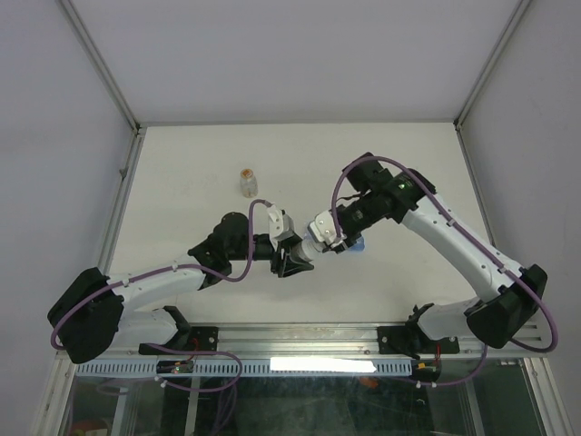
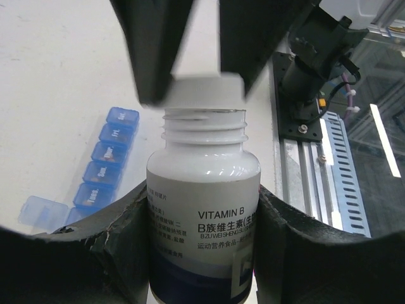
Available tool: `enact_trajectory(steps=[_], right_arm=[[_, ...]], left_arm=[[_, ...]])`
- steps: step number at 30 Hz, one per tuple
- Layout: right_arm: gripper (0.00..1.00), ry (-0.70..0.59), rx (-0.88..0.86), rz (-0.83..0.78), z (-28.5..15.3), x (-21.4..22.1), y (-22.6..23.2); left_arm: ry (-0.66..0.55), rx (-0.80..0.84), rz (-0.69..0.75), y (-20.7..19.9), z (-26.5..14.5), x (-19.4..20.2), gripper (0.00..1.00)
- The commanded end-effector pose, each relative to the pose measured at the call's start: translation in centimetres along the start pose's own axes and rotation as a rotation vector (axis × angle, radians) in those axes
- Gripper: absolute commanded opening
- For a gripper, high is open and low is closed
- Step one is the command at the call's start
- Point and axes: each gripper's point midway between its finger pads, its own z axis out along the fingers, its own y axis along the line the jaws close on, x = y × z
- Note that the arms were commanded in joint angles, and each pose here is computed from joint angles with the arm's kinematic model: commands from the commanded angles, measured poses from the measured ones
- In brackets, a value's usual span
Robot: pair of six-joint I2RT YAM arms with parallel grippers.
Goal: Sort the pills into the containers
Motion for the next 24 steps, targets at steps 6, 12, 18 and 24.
enact_trajectory(steps=[6,12,18,24], right_arm=[[0.0,0.013,0.172,-0.11,-5.5,-0.1,-2.8],[0.0,-0.124,0.385,0.269,-7.8,2.7,-4.2],[0.0,-0.329,0.587,0.68,-10.8,8.6,-4.8],[0.0,-0.272,0.785,0.849,-13.8,14.1,-5.1]], left_arm=[[-0.028,0.075,0.021,-1.3,-0.4,-1.0,0.0],[-0.224,0.027,0.03,-1.0,-2.5,-5.6,0.0],[-0.64,-0.139,0.073,0.7,-9.3,-17.7,0.0],[-0.816,-0.116,0.134,-0.3,-12.4,-23.6,0.0]])
